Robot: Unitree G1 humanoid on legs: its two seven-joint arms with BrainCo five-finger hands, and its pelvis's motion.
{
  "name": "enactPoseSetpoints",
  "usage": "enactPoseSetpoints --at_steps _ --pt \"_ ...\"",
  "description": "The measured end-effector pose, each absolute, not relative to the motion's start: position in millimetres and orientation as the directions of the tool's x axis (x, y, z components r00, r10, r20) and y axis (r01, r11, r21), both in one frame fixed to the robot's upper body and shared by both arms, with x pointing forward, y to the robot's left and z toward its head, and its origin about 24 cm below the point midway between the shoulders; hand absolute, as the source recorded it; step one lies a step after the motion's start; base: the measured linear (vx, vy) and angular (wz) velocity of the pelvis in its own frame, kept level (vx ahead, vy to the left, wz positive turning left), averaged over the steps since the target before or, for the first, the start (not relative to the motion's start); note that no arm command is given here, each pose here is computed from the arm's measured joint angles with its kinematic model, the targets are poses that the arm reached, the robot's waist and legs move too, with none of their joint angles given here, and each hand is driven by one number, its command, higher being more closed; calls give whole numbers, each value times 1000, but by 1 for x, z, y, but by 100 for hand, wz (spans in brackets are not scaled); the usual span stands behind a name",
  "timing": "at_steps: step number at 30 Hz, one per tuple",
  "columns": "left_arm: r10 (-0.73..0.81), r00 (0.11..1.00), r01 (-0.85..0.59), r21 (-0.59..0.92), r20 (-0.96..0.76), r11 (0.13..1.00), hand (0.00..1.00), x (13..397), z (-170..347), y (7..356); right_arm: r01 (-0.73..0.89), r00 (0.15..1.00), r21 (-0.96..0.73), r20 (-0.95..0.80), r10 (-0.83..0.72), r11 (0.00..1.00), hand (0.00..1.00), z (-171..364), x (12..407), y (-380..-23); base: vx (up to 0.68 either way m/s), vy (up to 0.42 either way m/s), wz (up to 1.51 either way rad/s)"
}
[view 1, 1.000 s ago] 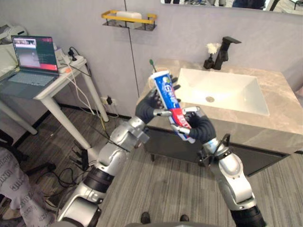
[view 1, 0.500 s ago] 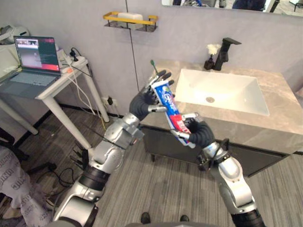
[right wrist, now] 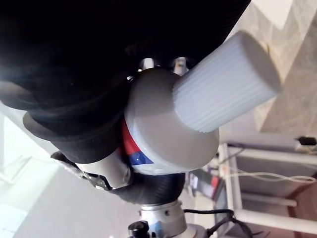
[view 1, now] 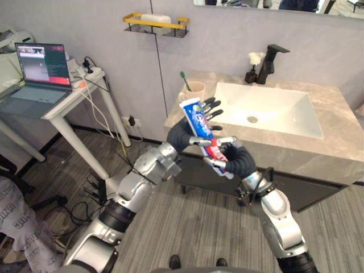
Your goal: Organize washtable
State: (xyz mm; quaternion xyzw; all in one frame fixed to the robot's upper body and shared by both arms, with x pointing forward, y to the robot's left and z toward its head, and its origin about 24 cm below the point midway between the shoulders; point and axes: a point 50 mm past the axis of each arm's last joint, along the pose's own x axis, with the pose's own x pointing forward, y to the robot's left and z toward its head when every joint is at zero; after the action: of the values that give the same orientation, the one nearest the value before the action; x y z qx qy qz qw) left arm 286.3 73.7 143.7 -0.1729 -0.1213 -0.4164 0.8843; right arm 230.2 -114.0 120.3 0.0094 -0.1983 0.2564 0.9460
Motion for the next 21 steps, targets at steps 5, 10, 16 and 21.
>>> enactPoseSetpoints --at_steps 5,10,16,21 --pt "-708 609 791 -198 357 579 100 286 145 69 -489 788 -85 383 482 868 100 121 230 -114 0 0 0" --pt "-713 601 796 -191 362 574 100 286 147 68 -488 788 -85 386 480 869 100 122 230 -114 0 0 0" --pt "-711 598 798 -192 370 571 100 285 149 67 -487 787 -85 388 479 869 100 122 230 -114 0 0 0" --pt "-706 598 798 -200 379 569 100 285 150 65 -488 787 -85 389 480 869 100 122 230 -114 0 0 0"
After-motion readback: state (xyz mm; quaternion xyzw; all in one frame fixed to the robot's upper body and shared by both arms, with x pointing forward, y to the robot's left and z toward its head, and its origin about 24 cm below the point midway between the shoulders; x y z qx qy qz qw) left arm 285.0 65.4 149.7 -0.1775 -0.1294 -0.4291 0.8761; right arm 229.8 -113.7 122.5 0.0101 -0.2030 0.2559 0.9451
